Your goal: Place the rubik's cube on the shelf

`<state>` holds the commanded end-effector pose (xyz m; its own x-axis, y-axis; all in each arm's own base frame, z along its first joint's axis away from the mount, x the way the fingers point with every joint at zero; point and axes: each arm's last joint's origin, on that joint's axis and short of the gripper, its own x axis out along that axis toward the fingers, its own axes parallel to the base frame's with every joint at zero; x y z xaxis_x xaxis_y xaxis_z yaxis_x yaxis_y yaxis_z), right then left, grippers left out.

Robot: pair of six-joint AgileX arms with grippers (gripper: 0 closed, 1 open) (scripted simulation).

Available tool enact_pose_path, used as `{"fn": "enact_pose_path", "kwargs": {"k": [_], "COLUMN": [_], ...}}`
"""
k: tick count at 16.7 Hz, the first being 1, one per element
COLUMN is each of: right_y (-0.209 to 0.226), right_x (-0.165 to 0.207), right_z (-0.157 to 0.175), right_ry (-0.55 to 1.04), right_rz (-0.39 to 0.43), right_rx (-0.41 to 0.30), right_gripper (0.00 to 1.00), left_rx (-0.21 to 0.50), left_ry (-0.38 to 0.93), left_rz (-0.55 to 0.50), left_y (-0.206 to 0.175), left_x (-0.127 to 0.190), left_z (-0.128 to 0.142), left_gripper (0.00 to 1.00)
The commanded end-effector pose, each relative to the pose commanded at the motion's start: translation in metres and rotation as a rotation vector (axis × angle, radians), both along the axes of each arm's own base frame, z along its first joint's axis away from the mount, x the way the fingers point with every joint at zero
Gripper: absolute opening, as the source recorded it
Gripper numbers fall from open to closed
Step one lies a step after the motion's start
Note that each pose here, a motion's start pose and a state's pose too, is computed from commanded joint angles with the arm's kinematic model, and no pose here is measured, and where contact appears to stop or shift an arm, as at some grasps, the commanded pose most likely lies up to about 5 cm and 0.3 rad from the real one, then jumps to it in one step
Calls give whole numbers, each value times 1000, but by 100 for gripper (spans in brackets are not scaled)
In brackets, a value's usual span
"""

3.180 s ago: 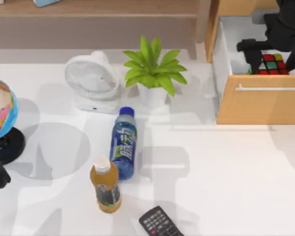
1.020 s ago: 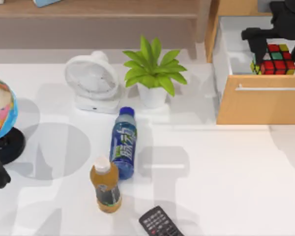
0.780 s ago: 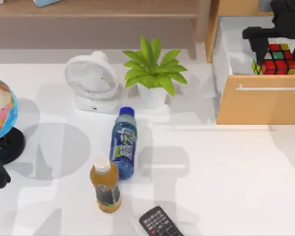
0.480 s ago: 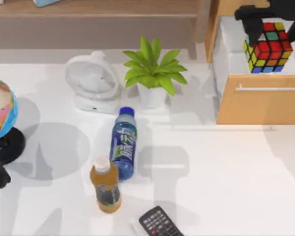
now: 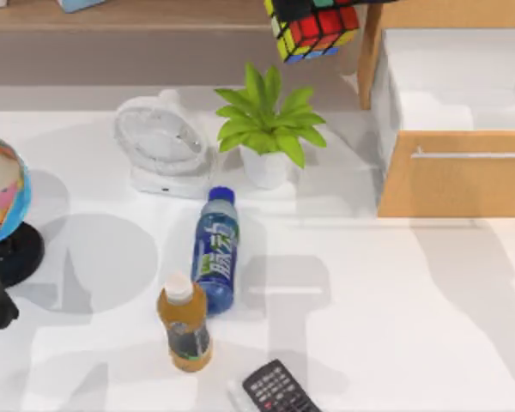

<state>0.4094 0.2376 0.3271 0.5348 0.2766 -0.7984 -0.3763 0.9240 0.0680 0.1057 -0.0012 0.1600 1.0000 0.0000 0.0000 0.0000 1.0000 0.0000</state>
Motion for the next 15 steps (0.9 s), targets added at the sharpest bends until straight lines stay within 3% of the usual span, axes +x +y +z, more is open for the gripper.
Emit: {"fn": "enact_pose_path", "kwargs": {"k": [3,7,11,15], "right_y": [43,90,127,141], "right_x": [-7,-14,-22,-34], "right_z": [10,7,-28,-84], "right_ry": [-237,-548,-782,-925], "right_rz": [43,25,-63,-195], "right_rx": [84,188,247,241], "right_gripper": [0,0,0,0], "left_rx": [0,0,0,0], "left_ry": [0,0,0,0], "left_rz": [0,0,0,0], "left_y": [0,0,0,0], "left_x": [0,0,0,0], "left_z": [0,0,0,0], "left_gripper": [100,100,100,100]}}
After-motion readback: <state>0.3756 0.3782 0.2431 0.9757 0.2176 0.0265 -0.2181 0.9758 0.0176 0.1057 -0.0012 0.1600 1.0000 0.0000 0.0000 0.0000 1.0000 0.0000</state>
